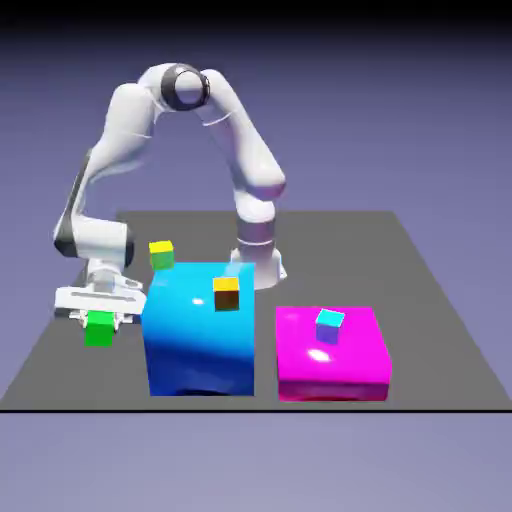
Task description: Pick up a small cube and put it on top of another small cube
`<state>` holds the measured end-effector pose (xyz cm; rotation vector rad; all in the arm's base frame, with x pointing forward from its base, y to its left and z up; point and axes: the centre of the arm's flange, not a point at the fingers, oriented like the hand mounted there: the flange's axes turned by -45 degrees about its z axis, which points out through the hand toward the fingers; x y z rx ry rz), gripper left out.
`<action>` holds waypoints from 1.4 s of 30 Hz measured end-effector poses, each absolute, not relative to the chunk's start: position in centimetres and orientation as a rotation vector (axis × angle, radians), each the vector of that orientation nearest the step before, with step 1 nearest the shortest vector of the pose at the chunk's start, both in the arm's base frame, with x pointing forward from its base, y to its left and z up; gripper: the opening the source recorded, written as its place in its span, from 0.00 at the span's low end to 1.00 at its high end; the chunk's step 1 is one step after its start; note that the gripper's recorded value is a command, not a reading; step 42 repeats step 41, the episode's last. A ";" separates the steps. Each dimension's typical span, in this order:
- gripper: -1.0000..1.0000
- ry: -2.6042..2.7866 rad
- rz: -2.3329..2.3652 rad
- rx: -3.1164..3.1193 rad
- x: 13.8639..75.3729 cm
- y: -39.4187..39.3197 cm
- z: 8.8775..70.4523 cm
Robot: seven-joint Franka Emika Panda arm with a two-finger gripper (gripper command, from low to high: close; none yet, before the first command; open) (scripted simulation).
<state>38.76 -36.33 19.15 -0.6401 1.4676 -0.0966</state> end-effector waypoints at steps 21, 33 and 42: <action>0.00 0.871 0.848 -1.620 53.4 -24.3 33.8; 0.00 1.075 1.371 -1.813 54.3 -17.9 35.0; 1.00 1.074 1.373 -1.815 52.2 -14.3 32.2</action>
